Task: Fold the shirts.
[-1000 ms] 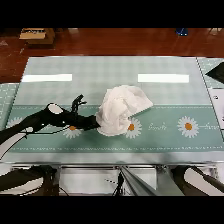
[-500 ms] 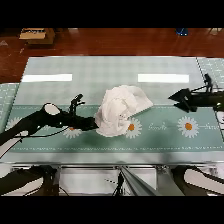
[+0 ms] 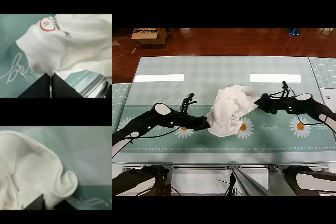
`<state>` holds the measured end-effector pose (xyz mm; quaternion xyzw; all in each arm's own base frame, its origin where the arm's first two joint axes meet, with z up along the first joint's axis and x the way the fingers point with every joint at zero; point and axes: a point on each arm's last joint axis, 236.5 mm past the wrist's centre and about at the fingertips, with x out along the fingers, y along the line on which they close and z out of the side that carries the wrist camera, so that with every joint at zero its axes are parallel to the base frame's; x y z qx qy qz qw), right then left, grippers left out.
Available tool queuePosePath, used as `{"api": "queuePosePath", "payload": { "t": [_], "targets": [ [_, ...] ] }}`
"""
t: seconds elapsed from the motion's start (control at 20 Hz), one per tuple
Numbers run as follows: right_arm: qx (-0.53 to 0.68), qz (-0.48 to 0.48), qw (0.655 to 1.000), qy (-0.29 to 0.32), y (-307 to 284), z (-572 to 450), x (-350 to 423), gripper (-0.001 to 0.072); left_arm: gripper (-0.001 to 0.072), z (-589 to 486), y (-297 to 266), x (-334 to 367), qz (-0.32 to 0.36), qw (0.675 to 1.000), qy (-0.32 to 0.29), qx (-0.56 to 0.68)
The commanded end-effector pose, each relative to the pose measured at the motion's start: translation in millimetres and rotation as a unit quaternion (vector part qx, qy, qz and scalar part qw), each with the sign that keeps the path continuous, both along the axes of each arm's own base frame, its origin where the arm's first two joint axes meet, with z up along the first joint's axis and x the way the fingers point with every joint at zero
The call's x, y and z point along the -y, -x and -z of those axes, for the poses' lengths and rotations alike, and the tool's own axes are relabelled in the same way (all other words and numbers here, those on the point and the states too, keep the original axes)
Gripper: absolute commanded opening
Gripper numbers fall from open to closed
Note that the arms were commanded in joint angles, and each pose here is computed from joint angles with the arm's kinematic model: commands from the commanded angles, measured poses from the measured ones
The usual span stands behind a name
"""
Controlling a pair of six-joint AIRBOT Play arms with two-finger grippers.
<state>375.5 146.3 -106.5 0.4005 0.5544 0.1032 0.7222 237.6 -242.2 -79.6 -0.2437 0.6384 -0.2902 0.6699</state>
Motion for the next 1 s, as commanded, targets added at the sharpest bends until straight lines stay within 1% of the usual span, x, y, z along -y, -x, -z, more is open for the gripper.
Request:
{"api": "queuePosePath", "payload": {
  "t": [0.0, 0.1, 0.2, 0.3, 0.35, 0.45, 0.5, 0.6, 0.8, 0.95],
  "targets": [
    [0.031, 0.032, 0.999, -0.017, -19, -5, -32, 0.0022, 0.0029, -7, -6, 3, 0.003, 1.0, 0.005, 0.013],
    [0.091, -0.029, 0.995, -0.031, -29, -39, -41, 0.0022, 0.0028, -40, -28, 9, 0.011, 0.997, 0.02, 0.068],
    [0.151, -0.078, 0.985, -0.026, -37, -88, -27, 0.0022, 0.0028, -107, -65, 8, -0.008, 0.986, 0.046, 0.159],
    [0.204, -0.079, 0.976, 0.018, -43, -143, 15, 0.0022, 0.0028, -199, -103, -16, -0.049, 0.958, 0.067, 0.274],
    [0.227, -0.065, 0.97, 0.05, -45, -169, 42, 0.0022, 0.0028, -249, -117, -38, -0.077, 0.937, 0.07, 0.333],
    [0.278, -0.019, 0.951, 0.132, -41, -230, 103, 0.0022, 0.0028, -332, -128, -91, -0.142, 0.892, 0.059, 0.425],
    [0.309, 0.004, 0.936, 0.172, -34, -266, 129, 0.0021, 0.0028, -366, -127, -115, -0.174, 0.87, 0.053, 0.458],
    [0.374, 0.035, 0.899, 0.225, -12, -337, 154, 0.0021, 0.0028, -423, -111, -148, -0.217, 0.829, 0.041, 0.514],
    [0.49, 0.065, 0.822, 0.283, 36, -461, 151, 0.0021, 0.0027, -499, -57, -145, -0.204, 0.773, 0.035, 0.599],
    [0.527, 0.099, 0.779, 0.324, 69, -521, 155, 0.0021, 0.0027, -550, -11, -135, -0.188, 0.726, 0.03, 0.661]
  ]
}}
